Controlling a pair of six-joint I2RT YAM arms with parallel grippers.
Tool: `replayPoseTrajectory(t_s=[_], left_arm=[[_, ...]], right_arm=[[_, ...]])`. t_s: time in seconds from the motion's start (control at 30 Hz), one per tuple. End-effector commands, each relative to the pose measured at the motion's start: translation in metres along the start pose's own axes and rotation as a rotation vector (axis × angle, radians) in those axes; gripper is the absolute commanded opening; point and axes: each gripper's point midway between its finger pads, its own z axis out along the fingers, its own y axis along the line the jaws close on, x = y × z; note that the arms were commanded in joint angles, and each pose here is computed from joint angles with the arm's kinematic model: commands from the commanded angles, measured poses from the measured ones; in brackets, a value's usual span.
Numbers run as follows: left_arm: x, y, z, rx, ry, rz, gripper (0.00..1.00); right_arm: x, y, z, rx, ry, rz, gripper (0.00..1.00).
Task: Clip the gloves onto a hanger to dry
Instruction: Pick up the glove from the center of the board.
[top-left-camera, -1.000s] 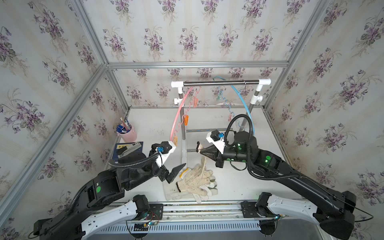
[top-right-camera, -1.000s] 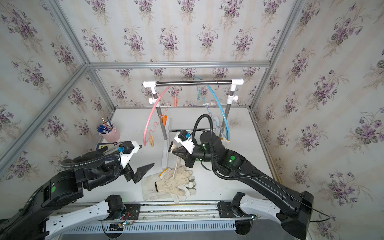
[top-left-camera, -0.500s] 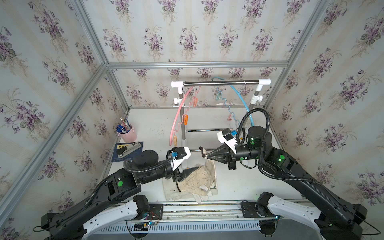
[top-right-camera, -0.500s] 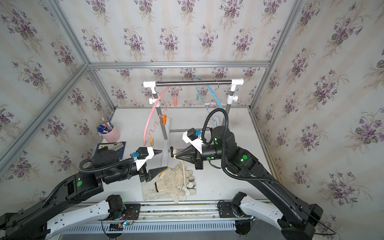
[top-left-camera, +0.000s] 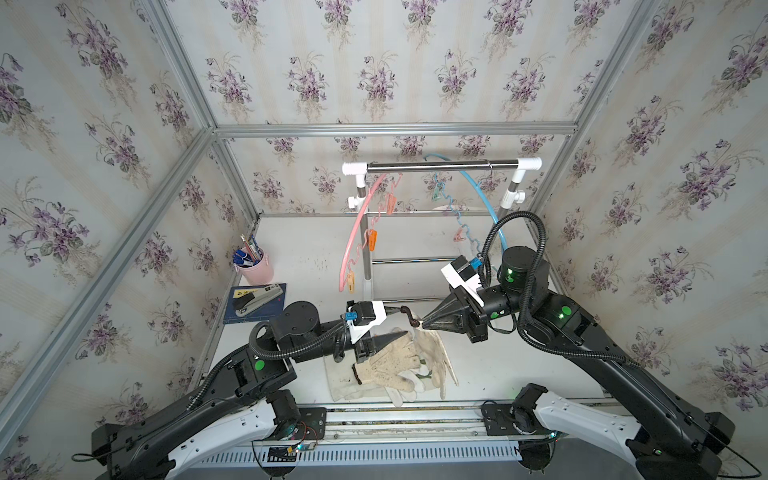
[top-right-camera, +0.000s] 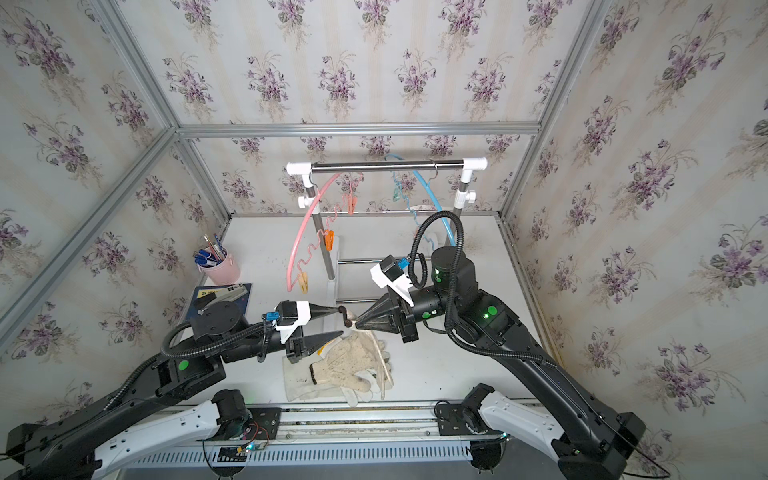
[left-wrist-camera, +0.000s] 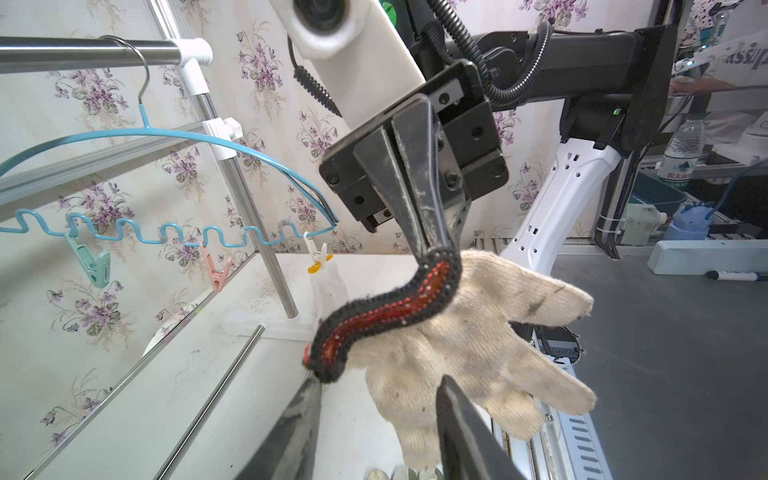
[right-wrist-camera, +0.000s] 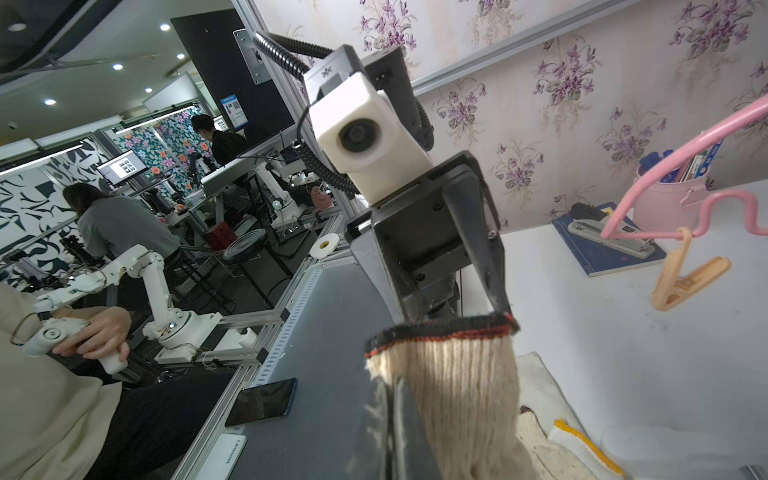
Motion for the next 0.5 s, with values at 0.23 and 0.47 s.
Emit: replayPoseTrajectory(t_s=[0.23, 0.47], left_arm=[[-0.012, 0.011, 0.012, 0.021, -0.102, -0.052, 0.44], [-0.011, 0.014, 0.016, 0.044, -0.125, -0.079, 0.41]], right_arm=[[-0.003, 0.006, 0.000, -0.042, 0.000, -0.017, 0.00], [0.000, 0.001, 0.001, -0.029, 0.007, -0.013, 0.00]])
